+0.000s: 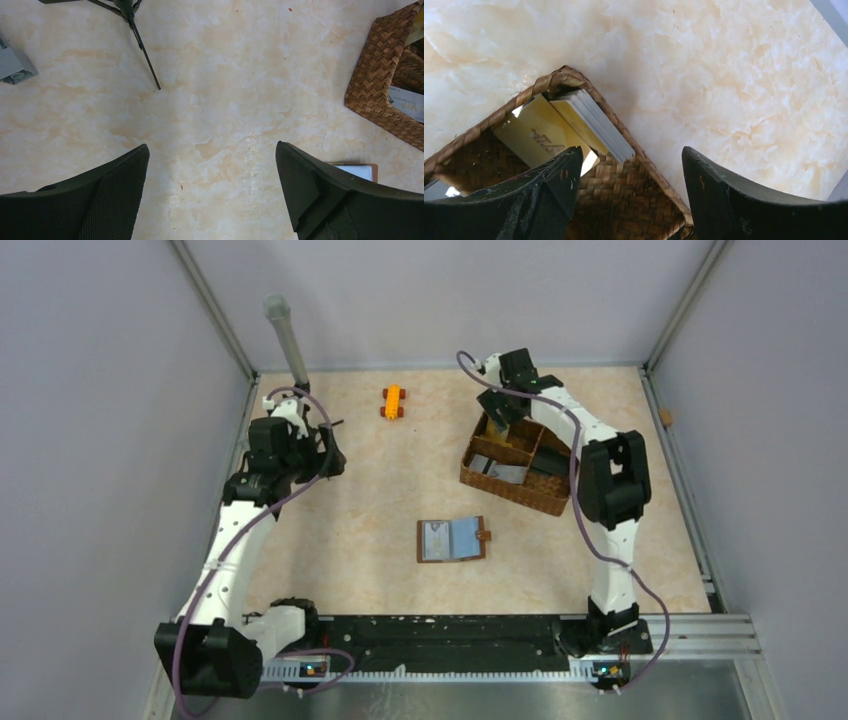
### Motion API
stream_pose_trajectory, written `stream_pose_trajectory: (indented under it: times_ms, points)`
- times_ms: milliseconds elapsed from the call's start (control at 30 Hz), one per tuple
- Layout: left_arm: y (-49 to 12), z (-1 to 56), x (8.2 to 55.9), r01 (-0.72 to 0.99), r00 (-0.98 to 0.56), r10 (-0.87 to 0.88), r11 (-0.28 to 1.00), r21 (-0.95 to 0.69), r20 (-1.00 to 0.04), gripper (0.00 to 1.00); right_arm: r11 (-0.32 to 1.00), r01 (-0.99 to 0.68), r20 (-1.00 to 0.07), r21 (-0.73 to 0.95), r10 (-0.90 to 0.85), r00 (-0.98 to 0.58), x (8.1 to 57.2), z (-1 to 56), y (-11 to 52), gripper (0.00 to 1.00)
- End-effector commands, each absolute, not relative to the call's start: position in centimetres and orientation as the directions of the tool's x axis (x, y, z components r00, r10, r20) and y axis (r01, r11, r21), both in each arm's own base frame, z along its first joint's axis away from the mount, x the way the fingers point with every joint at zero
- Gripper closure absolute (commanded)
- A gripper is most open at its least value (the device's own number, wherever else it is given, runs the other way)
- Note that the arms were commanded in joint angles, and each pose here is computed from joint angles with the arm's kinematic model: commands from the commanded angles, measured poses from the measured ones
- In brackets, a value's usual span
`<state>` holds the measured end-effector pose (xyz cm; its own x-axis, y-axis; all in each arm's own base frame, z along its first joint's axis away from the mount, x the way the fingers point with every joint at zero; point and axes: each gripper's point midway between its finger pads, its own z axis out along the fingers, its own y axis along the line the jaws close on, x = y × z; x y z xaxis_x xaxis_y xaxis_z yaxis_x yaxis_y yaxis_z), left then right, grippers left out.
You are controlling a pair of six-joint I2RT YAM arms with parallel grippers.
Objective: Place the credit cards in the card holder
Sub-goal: Move the storage box to the center of the board, then pick up the credit card from the storage box.
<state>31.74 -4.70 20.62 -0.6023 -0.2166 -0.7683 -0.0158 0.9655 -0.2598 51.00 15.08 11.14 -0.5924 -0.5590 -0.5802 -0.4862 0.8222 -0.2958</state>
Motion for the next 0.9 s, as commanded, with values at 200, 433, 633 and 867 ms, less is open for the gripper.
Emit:
stream_pose_trajectory:
  times_ms: [200,433,633,867]
  points:
    - [-4.4,19.9,32.3,0.005,-0.599,-0.241,0.952,-0.305,-0.763,0.01,0.773,-0.461,-0.599,-0.435,-0.631,-0.493,54.8,14.5,14.9,0.29]
    - [-4.3,19.7,32.4,0.003,-0.605,-0.270,0.940,-0.341,-0.749,0.01,0.753,-0.471,-0.596,-0.460,-0.655,-0.465,54.5,16.1,15.6,0.34]
    - [-4.5,19.5,32.3,0.008,-0.613,-0.273,0.936,-0.352,-0.742,0.01,0.736,-0.507,-0.580,-0.449,-0.671,-0.461,54.0,15.5,16.4,0.53]
    - [-4.7,19.5,32.3,0.020,-0.618,-0.273,0.932,-0.362,-0.737,0.01,0.719,-0.546,-0.564,-0.430,-0.686,-0.460,53.1,15.3,17.3,0.75]
